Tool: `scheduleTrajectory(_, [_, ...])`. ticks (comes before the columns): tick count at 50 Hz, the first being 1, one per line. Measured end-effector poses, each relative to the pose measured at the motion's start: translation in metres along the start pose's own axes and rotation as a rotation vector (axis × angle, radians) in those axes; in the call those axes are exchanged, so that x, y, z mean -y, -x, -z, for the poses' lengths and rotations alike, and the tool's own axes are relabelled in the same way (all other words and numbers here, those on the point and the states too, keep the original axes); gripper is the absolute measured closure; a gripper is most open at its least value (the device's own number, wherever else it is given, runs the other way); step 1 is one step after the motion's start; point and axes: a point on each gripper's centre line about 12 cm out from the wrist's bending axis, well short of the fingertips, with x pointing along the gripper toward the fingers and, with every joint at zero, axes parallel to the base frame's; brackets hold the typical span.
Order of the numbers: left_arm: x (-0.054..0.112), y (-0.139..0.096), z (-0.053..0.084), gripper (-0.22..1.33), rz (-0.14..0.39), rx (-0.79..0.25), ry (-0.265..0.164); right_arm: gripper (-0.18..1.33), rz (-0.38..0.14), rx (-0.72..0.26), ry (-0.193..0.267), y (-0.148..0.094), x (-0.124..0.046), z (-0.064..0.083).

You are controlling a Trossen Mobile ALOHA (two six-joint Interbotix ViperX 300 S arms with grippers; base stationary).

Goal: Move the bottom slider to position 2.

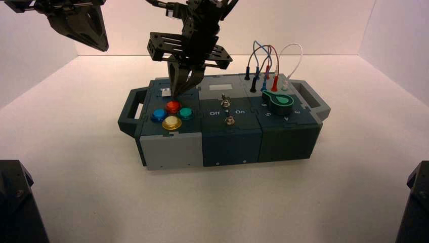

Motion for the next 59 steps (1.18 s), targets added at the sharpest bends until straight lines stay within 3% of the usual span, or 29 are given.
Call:
scheduleTrajectory(14, [0.000,0.001,0.000,1.28,-0.001,0.003,-0.001,1.29,0.004,-0.007,-0.001,0.000,0.002,0.003])
scheduleTrajectory(31, [0.000,0.001,0.000,1.28,-0.001,0.003,-0.001,1.29,0.032,0.014,-0.021,0.018,0.023,0.009])
scheduleTrajectory(45, [0.000,0.001,0.000,1.28,-0.003,0.008,-0.008,1.29,0.033,0.112,0.087,0.066,0.011,-0.002])
scheduleTrajectory(51, [0.000,0.001,-0.001,1.28,-0.003,0.017,-0.012,1.29,0.049,0.153,0.154,0.092,0.007,-0.003])
scheduleTrajectory(59, [0.000,0.001,0.000,1.28,-0.003,0.019,-0.012,1.29,0.062,0.185,0.197,0.110,0.006,0.000])
